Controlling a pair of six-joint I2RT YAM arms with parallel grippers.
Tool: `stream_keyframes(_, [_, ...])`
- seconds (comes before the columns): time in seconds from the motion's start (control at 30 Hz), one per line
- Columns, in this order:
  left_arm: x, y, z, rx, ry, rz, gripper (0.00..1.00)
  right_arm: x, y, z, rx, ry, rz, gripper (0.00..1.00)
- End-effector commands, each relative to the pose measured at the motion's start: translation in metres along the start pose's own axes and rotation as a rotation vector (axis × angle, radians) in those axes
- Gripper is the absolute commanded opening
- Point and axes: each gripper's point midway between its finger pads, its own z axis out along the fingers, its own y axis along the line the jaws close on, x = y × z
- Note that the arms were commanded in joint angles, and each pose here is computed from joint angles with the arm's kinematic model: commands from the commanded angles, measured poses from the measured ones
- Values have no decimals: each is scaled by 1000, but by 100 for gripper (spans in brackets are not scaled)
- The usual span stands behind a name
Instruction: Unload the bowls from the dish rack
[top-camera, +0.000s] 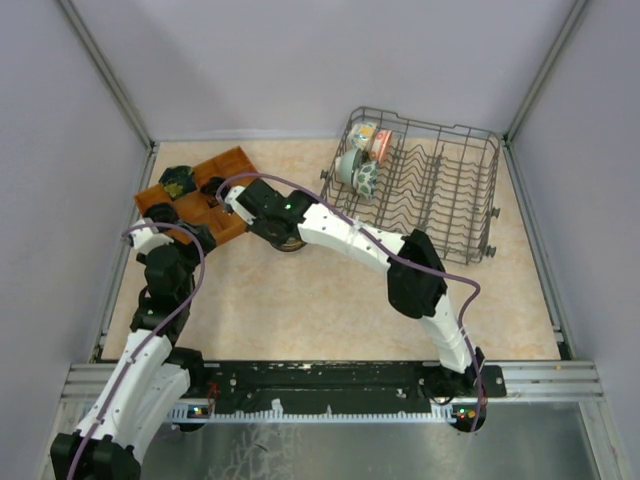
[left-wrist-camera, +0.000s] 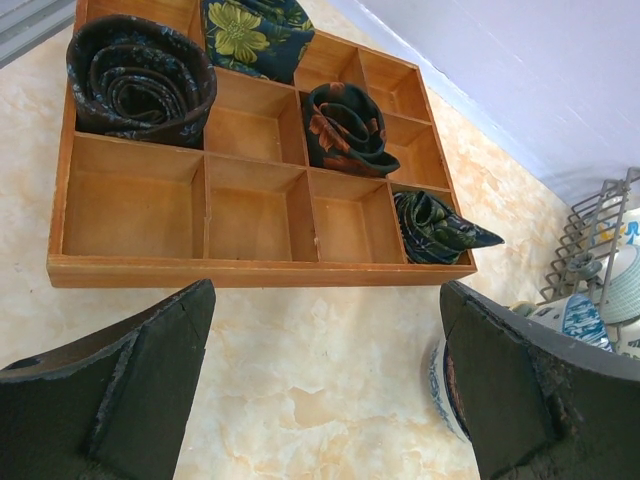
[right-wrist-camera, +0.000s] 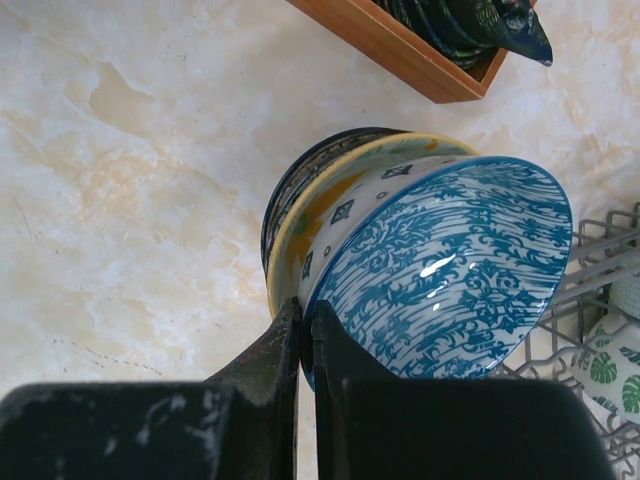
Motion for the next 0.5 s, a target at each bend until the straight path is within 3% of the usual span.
stream_keyframes(0.0, [-14, -7, 2, 9, -36, -8, 99, -29, -9, -7, 33, -79, -10, 5])
stream_keyframes(0.3, [-13, -5, 2, 3, -36, -7, 99, -30, -6, -2, 20, -71, -10, 8])
stream_keyframes(0.47, [-13, -4, 2, 1, -36, -9, 99, -33, -9, -6, 32, -84, 3, 30])
